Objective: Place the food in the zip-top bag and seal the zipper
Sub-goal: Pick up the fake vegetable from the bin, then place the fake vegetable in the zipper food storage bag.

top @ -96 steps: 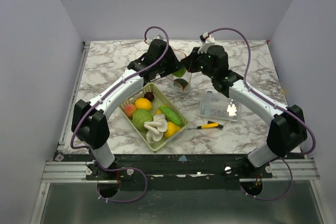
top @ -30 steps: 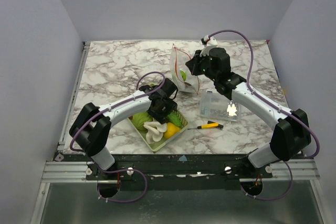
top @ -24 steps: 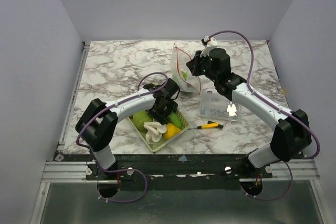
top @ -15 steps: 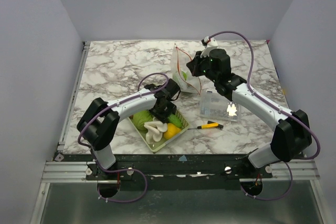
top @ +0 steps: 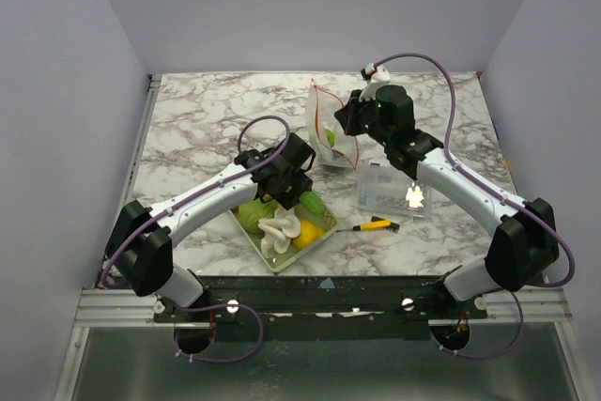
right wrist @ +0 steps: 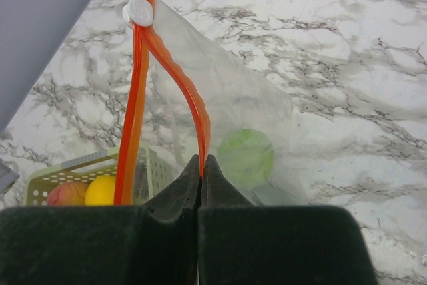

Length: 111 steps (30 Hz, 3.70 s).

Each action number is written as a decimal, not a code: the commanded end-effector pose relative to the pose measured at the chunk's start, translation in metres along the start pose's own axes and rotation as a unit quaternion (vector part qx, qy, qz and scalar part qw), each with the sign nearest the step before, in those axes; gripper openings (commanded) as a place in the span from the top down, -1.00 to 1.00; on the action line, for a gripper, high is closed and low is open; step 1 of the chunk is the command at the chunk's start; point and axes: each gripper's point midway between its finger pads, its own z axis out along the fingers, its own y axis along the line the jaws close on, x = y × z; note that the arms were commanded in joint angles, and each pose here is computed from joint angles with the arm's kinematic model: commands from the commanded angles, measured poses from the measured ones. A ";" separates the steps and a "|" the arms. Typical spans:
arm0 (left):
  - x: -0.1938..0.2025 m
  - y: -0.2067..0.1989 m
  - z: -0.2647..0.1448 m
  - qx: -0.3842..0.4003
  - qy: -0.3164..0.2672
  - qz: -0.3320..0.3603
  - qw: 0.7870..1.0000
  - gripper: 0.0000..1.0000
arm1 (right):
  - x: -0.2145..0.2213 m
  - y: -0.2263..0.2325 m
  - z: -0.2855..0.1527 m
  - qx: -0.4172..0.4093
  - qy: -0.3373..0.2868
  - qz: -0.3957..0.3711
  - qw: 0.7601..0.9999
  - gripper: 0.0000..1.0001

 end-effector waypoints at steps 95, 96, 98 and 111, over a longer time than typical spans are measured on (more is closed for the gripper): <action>-0.085 0.001 -0.064 0.240 -0.078 0.332 0.909 -0.97 | -0.050 0.018 -0.010 0.004 -0.064 -0.033 0.997 0.99; -0.087 0.005 -0.062 0.230 -0.079 0.334 0.911 -0.97 | -0.050 0.019 -0.008 0.003 -0.064 -0.038 0.997 0.99; -0.092 0.015 -0.057 0.201 -0.083 0.335 0.917 -0.97 | -0.047 0.017 0.001 0.008 -0.055 -0.044 0.997 0.99; -0.132 0.071 -0.015 0.003 -0.128 0.338 0.932 -0.84 | 0.022 0.032 0.007 -0.076 0.017 -0.050 0.996 0.99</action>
